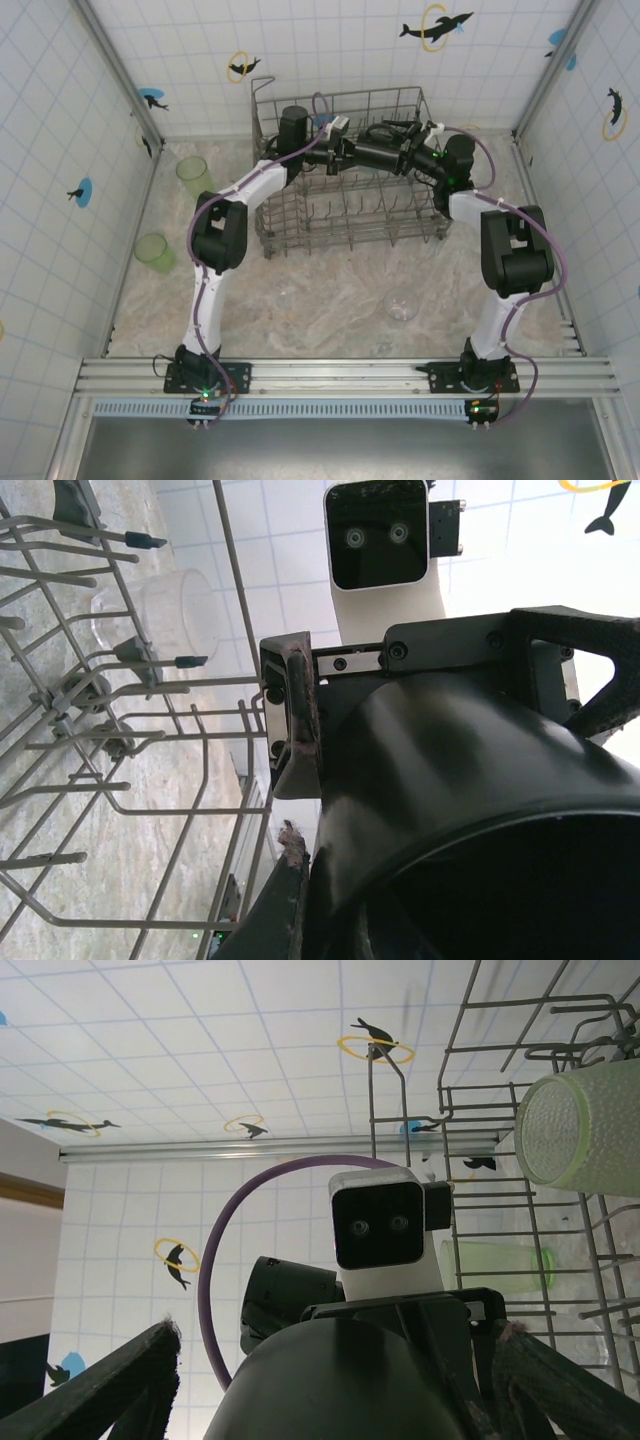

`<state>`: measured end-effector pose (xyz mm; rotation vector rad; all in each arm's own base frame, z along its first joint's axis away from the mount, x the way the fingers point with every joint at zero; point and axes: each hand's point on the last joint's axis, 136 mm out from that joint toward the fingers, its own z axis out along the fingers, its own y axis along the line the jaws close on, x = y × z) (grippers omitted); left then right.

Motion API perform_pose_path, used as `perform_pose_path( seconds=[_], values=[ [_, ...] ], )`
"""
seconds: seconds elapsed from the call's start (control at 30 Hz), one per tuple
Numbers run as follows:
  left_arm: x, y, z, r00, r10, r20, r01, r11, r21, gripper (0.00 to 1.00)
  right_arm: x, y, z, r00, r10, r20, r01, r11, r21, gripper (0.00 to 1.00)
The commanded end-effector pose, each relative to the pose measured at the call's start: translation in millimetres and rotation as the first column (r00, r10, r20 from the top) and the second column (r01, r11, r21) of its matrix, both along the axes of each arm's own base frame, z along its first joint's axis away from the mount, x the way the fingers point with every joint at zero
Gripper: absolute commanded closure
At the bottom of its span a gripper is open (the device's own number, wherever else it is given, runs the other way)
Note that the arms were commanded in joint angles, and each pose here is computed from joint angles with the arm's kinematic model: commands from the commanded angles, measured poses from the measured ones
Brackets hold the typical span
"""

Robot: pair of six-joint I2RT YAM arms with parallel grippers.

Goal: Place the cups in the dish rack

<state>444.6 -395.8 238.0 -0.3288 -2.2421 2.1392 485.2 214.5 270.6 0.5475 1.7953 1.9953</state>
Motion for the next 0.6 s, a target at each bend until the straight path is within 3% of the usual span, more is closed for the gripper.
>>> perform_pose_path(
  seconds=[0.0, 0.13, 0.27, 0.4, 0.57],
  values=[
    [27.3, 1.5, 37.6, 0.985, 0.127, 0.118, -0.119, 0.990, -0.071, 0.83, -24.9, 24.9, 2.8, 0.991, 0.132, 0.034, -0.131, 0.991, -0.018, 0.72],
    [27.3, 2.6, 40.0, 0.984, 0.131, 0.117, -0.123, 0.989, -0.080, 0.76, -20.7, 21.8, 0.2, 0.992, 0.121, 0.029, -0.121, 0.992, -0.018, 0.72],
    [27.2, 3.2, 43.6, 0.983, 0.139, 0.122, -0.128, 0.988, -0.088, 0.77, -16.7, 19.0, -6.1, 0.994, 0.108, 0.012, -0.107, 0.994, -0.025, 0.73],
    [23.1, 4.5, 47.2, 0.983, 0.133, 0.129, -0.120, 0.987, -0.105, 0.98, -14.9, 19.0, -10.7, 0.995, 0.105, 0.002, -0.104, 0.994, -0.025, 0.73],
    [16.4, 7.1, 47.3, 0.983, 0.126, 0.130, -0.112, 0.987, -0.113, 1.00, -11.8, 19.7, -12.5, 0.995, 0.105, 0.001, -0.105, 0.994, -0.025, 0.71]
  ],
)
